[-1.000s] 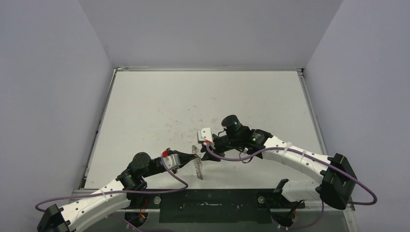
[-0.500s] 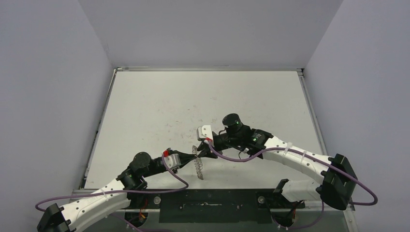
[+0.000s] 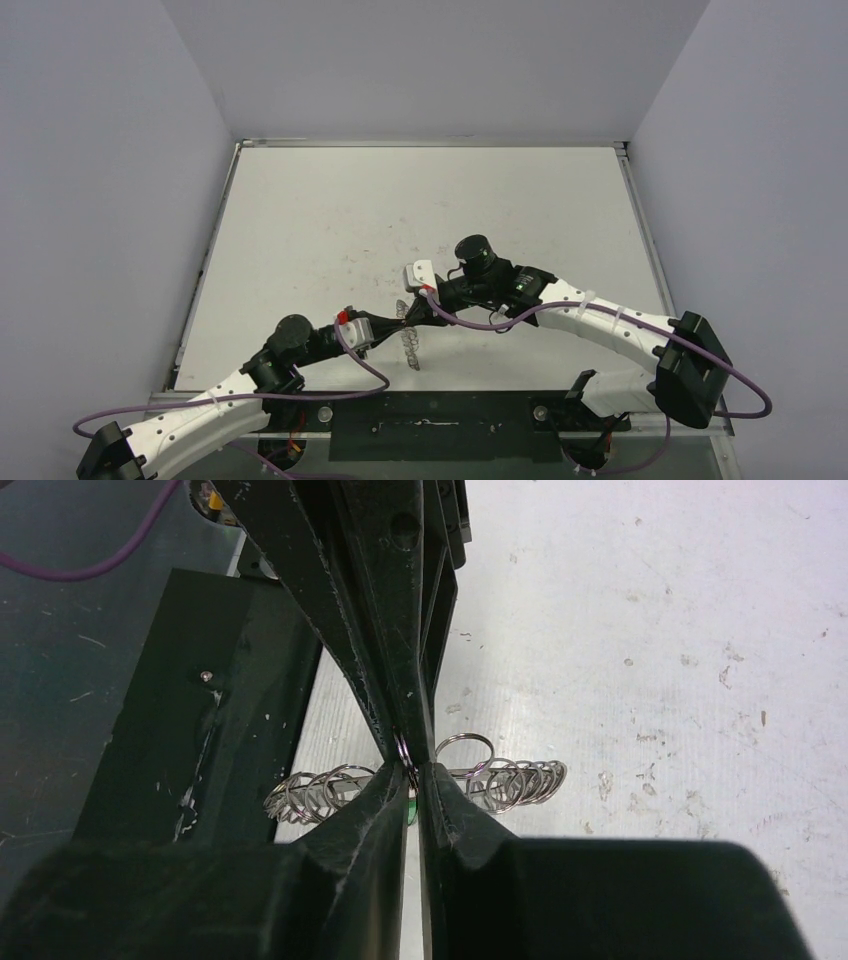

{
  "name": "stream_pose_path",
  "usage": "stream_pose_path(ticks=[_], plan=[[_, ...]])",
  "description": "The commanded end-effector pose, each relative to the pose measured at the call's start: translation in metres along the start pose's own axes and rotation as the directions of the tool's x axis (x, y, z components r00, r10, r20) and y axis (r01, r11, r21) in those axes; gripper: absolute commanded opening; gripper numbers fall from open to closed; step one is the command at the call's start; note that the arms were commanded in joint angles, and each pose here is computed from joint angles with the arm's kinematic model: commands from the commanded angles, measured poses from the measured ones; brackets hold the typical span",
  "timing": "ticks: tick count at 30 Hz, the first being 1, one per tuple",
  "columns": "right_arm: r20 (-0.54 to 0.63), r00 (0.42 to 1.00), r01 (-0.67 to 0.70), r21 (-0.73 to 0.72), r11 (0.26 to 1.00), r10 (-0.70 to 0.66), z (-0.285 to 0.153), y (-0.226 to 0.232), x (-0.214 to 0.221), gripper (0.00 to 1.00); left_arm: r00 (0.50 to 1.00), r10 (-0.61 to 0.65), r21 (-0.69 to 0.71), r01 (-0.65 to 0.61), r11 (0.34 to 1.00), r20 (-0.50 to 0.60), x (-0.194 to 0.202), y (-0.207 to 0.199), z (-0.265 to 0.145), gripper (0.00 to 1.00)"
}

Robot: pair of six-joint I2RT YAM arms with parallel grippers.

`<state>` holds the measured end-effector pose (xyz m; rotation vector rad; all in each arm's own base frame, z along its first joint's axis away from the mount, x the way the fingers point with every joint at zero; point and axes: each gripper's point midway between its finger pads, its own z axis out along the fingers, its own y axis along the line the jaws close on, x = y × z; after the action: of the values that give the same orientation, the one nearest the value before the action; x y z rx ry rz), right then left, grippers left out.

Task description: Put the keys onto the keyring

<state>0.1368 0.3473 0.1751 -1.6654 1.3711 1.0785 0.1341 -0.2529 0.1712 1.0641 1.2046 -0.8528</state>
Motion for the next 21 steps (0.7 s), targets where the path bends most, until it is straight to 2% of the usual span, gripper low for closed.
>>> stream_pose_path(ticks=[1, 2, 9, 11, 14, 21], plan=[[0.064, 0.996, 0.065, -0.031, 0.997, -0.063, 0.003, 0.0, -0.017, 0.05, 0.992, 0.05, -0.005, -0.05, 0.999, 0.119, -0.042, 0.005, 0.003, 0.0], [0.066, 0.996, 0.068, -0.035, 0.997, -0.066, 0.003, 0.002, -0.017, 0.0, 0.992, 0.05, -0.006, -0.05, 0.999, 0.117, -0.042, 0.005, 0.003, 0.0], [0.028, 0.998, 0.063, -0.024, 0.998, -0.063, -0.003, 0.002, -0.016, 0.0, 0.993, 0.049, -0.015, -0.048, 0.999, 0.109, -0.041, 0.007, 0.002, 0.0], [-0.014, 0.999, 0.052, -0.005, 0.999, -0.052, -0.007, 0.0, -0.013, 0.0, 0.994, 0.05, -0.024, -0.047, 0.999, 0.1, -0.041, 0.008, 0.001, 0.11], [-0.102, 0.994, 0.027, 0.011, 1.0, -0.025, -0.012, -0.003, -0.005, 0.0, 0.995, 0.053, -0.037, -0.05, 0.998, 0.08, -0.04, 0.011, -0.001, 0.2], [-0.313, 0.949, -0.015, 0.041, 0.999, 0.028, -0.016, -0.004, 0.01, 0.0, 0.998, 0.052, -0.065, -0.049, 0.997, 0.042, -0.039, 0.015, -0.006, 0.23]])
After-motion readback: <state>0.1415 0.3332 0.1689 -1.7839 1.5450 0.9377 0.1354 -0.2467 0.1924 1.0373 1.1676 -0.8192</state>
